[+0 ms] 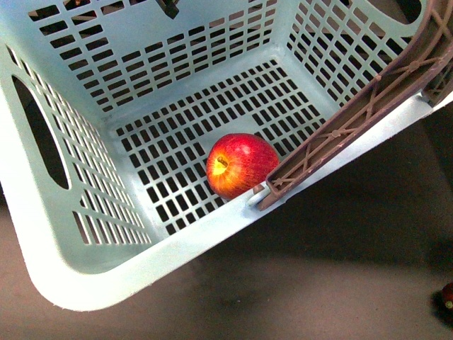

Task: Pick apple with right arm and hold basket with left

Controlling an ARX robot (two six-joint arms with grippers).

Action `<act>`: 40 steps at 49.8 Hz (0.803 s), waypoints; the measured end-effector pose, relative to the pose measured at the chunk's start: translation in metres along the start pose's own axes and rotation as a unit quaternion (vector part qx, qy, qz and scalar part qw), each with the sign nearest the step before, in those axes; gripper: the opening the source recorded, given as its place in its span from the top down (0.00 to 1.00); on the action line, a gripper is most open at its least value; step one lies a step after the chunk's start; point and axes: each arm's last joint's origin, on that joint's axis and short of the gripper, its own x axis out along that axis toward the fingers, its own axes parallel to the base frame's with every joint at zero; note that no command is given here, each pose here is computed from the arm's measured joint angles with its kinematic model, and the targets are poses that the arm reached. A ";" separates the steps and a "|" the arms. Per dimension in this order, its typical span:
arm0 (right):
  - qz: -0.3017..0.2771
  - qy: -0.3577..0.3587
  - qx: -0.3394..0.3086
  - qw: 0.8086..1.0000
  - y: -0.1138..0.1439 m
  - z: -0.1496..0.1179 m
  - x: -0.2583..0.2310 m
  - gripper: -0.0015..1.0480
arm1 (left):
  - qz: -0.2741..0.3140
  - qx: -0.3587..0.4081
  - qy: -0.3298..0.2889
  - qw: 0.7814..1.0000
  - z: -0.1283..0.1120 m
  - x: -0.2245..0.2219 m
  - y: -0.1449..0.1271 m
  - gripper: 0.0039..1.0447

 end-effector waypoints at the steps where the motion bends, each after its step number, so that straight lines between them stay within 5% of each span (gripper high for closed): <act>1: 0.000 0.000 0.000 1.000 0.000 0.000 0.000 0.98 | 0.000 0.000 0.000 1.000 0.000 0.000 0.000 0.85; 6: 0.000 0.000 0.000 1.000 0.000 0.000 0.000 0.95 | 0.000 0.000 -0.001 1.000 0.000 0.000 0.000 0.85; 22: 0.000 -0.001 0.000 1.000 0.000 0.000 0.000 0.31 | 0.000 0.000 0.000 1.000 0.000 0.000 0.000 0.85; 30: 0.000 -0.001 0.000 1.000 0.000 0.000 0.000 0.07 | 0.000 0.000 -0.001 1.000 0.000 0.000 0.000 0.85; 40: 0.000 -0.001 0.000 1.000 0.000 0.000 0.000 0.08 | 0.000 0.000 0.000 1.000 0.000 0.000 0.000 0.85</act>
